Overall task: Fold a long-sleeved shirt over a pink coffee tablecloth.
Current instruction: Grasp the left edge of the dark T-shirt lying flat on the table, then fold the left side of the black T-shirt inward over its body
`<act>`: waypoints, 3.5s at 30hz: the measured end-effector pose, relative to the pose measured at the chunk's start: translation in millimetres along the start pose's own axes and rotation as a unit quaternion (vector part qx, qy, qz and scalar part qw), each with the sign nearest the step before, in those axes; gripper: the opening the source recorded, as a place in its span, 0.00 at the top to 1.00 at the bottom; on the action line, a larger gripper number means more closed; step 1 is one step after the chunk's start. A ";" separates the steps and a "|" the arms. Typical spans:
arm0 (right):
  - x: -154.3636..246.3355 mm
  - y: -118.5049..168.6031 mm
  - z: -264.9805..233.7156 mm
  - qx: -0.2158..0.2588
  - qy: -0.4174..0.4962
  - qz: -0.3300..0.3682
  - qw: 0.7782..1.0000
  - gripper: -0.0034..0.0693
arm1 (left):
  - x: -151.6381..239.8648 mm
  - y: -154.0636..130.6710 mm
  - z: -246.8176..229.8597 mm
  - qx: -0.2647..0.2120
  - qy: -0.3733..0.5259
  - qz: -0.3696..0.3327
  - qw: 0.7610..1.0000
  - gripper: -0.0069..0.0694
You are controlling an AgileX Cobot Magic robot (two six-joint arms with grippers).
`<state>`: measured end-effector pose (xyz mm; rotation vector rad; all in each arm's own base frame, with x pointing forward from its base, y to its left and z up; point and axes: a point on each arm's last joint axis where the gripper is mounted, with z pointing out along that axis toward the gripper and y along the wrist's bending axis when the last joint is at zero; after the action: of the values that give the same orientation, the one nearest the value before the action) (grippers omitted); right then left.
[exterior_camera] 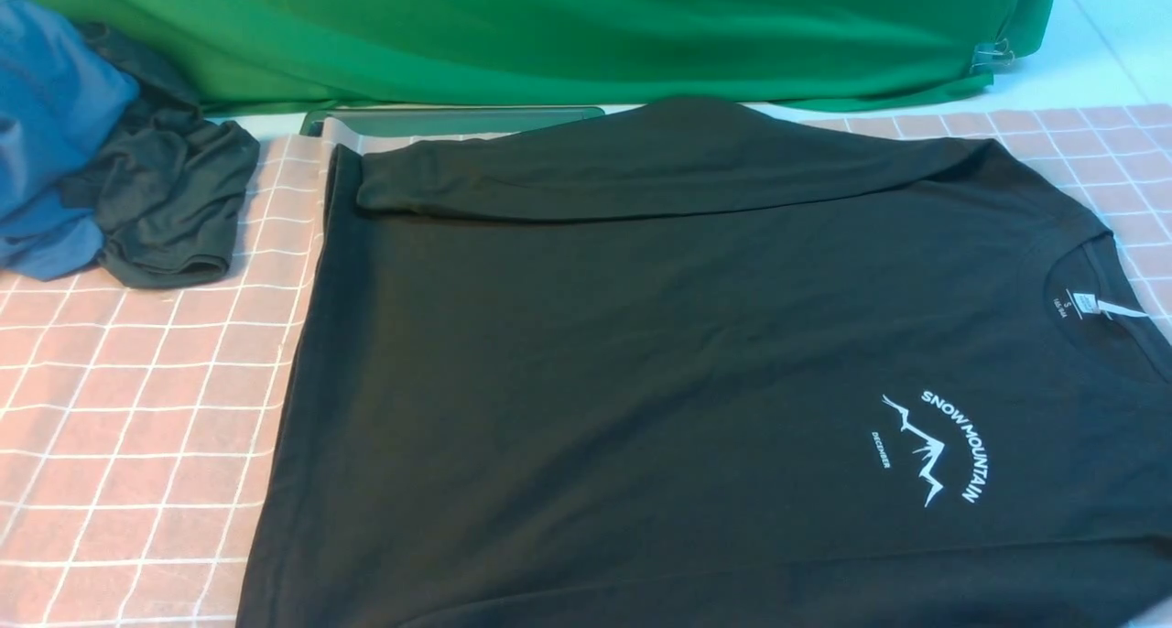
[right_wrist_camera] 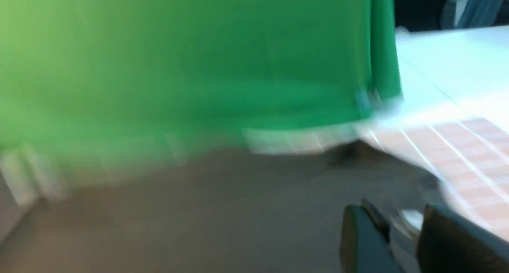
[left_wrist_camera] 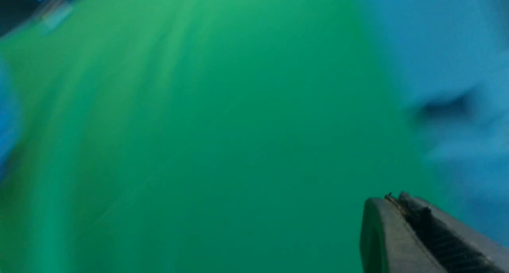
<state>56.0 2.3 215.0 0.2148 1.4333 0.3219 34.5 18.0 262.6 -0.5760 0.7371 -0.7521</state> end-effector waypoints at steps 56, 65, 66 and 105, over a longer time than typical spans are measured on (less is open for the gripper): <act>-87.9 80.8 86.9 -0.121 0.396 -0.116 0.903 0.90 | 208.2 27.5 37.9 -0.259 0.830 0.337 0.359 0.20; -88.3 80.9 87.3 -0.121 0.393 -0.117 0.904 0.90 | 209.6 40.3 22.2 -0.261 0.835 0.335 0.350 0.19; -88.4 80.9 87.4 -0.121 0.392 -0.117 0.904 0.90 | 209.5 41.1 21.0 -0.261 0.835 0.334 0.351 0.22; -90.8 81.9 89.7 -0.122 0.375 -0.113 0.912 0.89 | 178.7 -31.8 163.9 -0.236 0.755 0.303 0.532 0.87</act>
<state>128.1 52.1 338.7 -0.3186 2.1325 0.4121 238.0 -106.1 317.0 0.0903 2.6902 -0.1685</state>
